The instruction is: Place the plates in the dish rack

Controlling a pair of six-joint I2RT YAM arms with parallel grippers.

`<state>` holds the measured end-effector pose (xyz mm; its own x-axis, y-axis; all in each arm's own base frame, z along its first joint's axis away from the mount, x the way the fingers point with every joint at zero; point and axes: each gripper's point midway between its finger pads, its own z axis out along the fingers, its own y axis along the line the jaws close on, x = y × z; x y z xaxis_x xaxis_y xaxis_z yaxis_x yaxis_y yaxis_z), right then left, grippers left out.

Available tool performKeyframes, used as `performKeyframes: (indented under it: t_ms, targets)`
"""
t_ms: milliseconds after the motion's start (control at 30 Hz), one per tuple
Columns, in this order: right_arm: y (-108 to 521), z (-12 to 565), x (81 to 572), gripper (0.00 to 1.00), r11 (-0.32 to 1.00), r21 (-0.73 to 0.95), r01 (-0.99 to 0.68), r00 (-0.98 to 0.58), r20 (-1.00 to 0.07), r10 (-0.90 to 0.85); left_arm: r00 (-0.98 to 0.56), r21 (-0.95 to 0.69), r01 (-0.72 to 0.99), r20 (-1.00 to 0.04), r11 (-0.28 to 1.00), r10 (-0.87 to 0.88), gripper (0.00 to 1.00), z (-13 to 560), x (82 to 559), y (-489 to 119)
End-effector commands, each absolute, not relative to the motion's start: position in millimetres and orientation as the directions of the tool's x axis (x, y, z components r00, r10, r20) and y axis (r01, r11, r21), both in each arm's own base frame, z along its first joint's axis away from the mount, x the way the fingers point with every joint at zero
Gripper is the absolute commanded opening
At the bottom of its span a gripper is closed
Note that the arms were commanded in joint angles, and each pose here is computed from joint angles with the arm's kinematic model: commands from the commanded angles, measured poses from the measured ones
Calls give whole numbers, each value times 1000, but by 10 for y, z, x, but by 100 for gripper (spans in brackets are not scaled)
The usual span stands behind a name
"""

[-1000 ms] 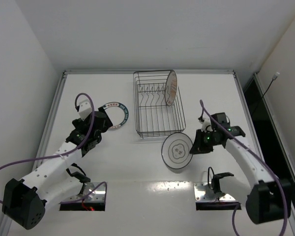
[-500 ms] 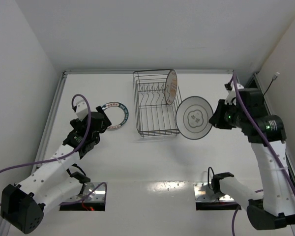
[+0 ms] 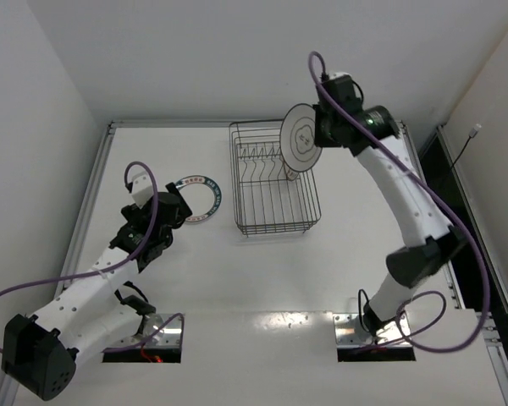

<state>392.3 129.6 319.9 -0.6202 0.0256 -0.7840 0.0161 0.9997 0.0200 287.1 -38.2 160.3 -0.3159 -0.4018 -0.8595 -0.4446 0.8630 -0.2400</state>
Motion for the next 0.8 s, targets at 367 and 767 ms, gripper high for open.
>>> performKeyframes:
  t_ms: [367, 767]
  targets:
    - [1659, 2952, 5091, 0, 906, -335, 260, -464, -866, -187, -295, -248, -469, -861, 848, -415, 100, 1683, 2918, -351]
    - [1825, 2014, 5330, 0, 878, -433, 202, -572, -780, -253, -326, -211, -489, -856, 847, -401, 100, 1554, 2943, -350]
